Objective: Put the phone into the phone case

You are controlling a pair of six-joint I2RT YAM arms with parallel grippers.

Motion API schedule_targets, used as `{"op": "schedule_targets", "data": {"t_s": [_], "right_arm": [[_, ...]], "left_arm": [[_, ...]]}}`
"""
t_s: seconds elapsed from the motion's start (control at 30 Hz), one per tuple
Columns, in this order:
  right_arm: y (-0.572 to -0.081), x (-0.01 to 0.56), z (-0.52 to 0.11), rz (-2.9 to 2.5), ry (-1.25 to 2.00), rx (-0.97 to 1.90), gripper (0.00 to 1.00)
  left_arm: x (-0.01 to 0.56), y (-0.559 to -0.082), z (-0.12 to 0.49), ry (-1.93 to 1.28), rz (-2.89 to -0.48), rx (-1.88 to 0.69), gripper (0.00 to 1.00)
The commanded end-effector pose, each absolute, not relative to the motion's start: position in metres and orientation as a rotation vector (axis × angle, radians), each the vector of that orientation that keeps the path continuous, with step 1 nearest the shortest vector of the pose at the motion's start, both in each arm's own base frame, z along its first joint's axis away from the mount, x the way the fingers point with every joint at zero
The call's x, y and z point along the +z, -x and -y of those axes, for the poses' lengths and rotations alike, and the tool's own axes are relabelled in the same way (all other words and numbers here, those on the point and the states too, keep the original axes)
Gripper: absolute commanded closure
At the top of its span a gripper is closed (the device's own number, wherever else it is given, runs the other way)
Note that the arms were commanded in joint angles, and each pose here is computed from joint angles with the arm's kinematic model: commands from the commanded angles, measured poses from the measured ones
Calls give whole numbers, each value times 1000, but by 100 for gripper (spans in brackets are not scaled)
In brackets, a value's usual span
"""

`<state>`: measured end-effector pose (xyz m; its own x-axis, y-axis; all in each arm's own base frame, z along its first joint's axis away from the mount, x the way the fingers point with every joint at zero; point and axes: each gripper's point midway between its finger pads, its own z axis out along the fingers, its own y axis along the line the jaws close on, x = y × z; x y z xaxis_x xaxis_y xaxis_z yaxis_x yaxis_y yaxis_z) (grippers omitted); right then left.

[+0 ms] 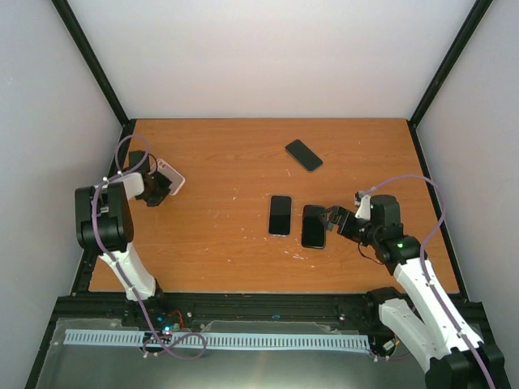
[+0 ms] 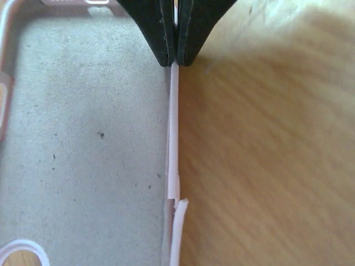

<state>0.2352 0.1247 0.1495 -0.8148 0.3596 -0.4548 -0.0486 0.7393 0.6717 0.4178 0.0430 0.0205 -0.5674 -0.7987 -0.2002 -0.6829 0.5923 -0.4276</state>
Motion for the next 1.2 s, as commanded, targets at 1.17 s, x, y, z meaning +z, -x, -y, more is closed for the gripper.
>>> {"op": "schedule_targets", "data": {"t_s": [1.17], "right_arm": [[-516, 62, -113, -2519, 300, 126, 1]], "left_arm": [[46, -260, 206, -230, -2812, -509, 93]]}}
